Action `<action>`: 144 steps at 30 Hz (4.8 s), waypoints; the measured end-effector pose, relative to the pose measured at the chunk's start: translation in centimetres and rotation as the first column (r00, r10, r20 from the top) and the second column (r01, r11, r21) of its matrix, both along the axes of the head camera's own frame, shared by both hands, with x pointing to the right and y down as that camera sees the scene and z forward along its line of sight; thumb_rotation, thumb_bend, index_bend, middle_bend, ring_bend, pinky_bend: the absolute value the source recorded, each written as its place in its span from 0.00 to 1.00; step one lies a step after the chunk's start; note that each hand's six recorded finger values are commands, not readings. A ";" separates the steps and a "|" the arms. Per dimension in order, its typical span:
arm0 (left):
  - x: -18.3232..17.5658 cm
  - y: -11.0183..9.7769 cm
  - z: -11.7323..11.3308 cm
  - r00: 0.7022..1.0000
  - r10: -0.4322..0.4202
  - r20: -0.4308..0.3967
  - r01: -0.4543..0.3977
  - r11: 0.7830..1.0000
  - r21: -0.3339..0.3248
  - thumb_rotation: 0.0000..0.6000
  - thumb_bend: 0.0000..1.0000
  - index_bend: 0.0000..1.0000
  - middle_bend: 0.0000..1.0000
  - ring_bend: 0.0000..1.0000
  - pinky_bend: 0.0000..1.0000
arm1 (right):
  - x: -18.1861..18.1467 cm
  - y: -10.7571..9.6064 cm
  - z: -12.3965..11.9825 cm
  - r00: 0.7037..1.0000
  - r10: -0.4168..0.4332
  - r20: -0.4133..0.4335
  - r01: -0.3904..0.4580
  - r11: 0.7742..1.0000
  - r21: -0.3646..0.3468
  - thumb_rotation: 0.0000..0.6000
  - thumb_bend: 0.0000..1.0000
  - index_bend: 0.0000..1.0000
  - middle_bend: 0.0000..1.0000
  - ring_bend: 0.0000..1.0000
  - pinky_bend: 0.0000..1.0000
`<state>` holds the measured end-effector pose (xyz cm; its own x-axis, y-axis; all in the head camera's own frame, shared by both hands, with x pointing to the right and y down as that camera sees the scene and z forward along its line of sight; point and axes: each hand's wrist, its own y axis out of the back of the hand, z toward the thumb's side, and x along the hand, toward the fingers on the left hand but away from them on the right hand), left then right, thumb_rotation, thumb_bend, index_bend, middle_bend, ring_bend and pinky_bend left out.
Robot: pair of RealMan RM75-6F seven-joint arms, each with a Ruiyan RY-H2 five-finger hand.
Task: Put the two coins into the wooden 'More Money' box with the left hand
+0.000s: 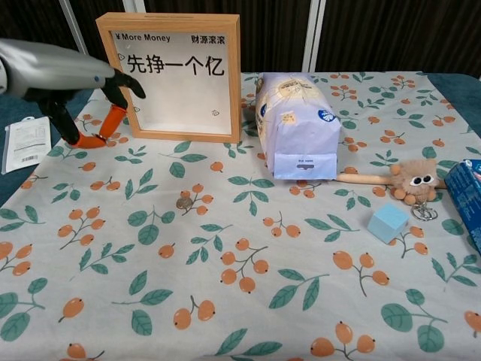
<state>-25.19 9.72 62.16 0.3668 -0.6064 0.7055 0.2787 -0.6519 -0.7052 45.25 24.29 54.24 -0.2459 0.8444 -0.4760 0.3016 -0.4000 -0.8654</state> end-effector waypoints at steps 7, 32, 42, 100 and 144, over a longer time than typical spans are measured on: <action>-1.5 -3.5 -4.4 0.996 -0.088 0.003 0.087 0.996 0.022 1.00 0.59 0.61 0.08 0.00 0.00 | 0.0 0.0 0.0 1.000 0.003 -0.001 -0.003 1.000 -0.001 1.00 0.37 0.12 0.08 0.06 0.00; -0.4 -15.6 -8.5 0.949 -0.311 -0.058 0.307 0.949 -0.071 1.00 0.66 0.59 0.08 0.00 0.00 | 0.1 0.3 0.2 0.998 0.050 0.028 -0.050 0.999 -0.006 1.00 0.37 0.12 0.08 0.06 0.00; 0.1 -19.1 -5.6 0.955 -0.296 0.003 0.293 0.945 -0.145 1.00 0.77 0.59 0.08 0.00 0.00 | -0.1 0.4 0.2 0.999 0.038 0.012 -0.038 0.999 -0.004 1.00 0.37 0.12 0.08 0.06 0.00; 5.3 -23.9 -1.0 0.957 -0.289 -0.012 0.279 0.932 -0.232 1.00 0.78 0.56 0.09 0.00 0.00 | 1.8 0.1 -1.1 0.989 0.143 -0.026 -0.141 0.988 0.067 1.00 0.37 0.12 0.08 0.06 0.00; 5.7 -22.9 -0.7 0.974 -0.225 -0.023 0.217 0.959 -0.182 1.00 0.67 0.55 0.08 0.00 0.00 | 2.1 0.0 -1.4 0.986 0.166 -0.023 -0.163 0.983 0.083 1.00 0.37 0.12 0.08 0.06 0.00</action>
<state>-19.45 -13.20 61.48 0.2700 -0.5429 0.7952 0.0851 -0.8092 -0.5813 47.30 24.30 52.87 -0.3976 0.8267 -0.3981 0.3311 -0.2753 -0.9025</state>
